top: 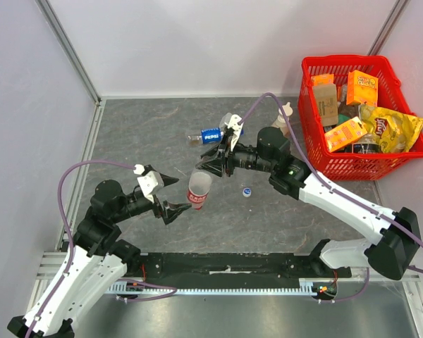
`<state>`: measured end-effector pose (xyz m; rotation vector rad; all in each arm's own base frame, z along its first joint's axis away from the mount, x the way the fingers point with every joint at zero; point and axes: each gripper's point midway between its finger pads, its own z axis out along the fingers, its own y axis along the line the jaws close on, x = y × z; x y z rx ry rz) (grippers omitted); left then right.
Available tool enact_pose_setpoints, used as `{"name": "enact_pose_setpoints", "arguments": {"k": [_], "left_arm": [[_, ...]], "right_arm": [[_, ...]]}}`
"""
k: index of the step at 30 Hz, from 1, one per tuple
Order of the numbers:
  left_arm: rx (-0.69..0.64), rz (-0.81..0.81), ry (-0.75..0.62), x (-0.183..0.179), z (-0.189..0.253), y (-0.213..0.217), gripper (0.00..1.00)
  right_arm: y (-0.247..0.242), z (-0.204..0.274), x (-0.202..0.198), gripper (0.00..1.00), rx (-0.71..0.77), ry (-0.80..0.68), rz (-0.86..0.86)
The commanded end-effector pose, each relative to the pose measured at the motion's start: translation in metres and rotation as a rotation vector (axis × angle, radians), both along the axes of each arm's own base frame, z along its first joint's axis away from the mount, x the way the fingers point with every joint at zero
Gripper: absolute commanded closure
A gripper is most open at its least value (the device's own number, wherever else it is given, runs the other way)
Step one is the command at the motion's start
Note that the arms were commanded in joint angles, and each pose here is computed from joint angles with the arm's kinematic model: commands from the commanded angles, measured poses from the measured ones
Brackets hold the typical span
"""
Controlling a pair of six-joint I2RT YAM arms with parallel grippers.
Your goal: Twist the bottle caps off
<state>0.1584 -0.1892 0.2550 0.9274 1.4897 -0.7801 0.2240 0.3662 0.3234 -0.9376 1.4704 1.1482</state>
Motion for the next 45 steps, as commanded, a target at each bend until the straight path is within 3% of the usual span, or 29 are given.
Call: {"name": "enact_pose_setpoints", "arguments": {"k": [1,18,29,45], "left_arm": [[-0.017,0.021,-0.080,0.005,0.020,0.003,0.06],[0.031,0.082,-0.050,0.016,0.008,0.009,0.05],[0.048,0.097,-0.031,0.020,0.003,0.010,0.05],[0.062,0.110,-0.009,0.022,-0.001,0.011,0.04]], "right_arm": [[-0.011,0.013,0.021,1.00,-0.056,-0.109,-0.113],[0.015,0.004,0.057,1.00,-0.119,-0.235,-0.257],[0.047,-0.030,0.076,1.00,-0.162,-0.194,-0.249],[0.043,-0.079,0.078,1.00,-0.213,-0.124,-0.272]]}}
